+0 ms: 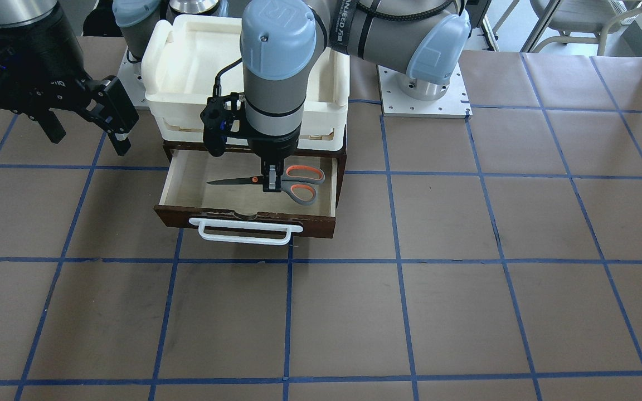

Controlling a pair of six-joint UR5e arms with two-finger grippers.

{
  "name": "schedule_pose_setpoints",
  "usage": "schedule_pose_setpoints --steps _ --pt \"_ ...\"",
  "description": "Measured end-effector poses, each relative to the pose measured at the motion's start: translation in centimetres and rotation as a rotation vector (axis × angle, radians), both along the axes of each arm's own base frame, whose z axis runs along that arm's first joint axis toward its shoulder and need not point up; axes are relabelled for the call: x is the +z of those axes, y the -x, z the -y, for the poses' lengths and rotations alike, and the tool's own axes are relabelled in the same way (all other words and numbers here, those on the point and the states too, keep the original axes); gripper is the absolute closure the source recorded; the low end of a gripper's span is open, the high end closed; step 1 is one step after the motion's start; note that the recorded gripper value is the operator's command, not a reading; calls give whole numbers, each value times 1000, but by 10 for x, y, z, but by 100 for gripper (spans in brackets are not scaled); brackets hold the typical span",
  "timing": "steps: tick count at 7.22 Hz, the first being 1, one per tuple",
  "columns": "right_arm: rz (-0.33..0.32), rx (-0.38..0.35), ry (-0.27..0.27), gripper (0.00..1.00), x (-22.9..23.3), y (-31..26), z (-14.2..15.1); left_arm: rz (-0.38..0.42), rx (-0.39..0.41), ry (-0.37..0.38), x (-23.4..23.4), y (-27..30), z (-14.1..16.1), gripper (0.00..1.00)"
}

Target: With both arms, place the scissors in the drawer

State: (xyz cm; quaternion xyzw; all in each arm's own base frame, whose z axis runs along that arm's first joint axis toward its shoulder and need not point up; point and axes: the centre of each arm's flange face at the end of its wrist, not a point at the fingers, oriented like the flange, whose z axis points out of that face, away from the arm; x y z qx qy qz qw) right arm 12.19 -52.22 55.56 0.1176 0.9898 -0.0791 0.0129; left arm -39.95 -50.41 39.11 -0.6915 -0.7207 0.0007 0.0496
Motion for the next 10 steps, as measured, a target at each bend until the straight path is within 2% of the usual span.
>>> schedule_pose_setpoints --steps 8,10 --pt "0 1 2 0 0 0 0 36 -4 -32 -34 20 -9 90" --pt "0 1 2 0 0 0 0 30 8 -17 -45 23 -13 90"
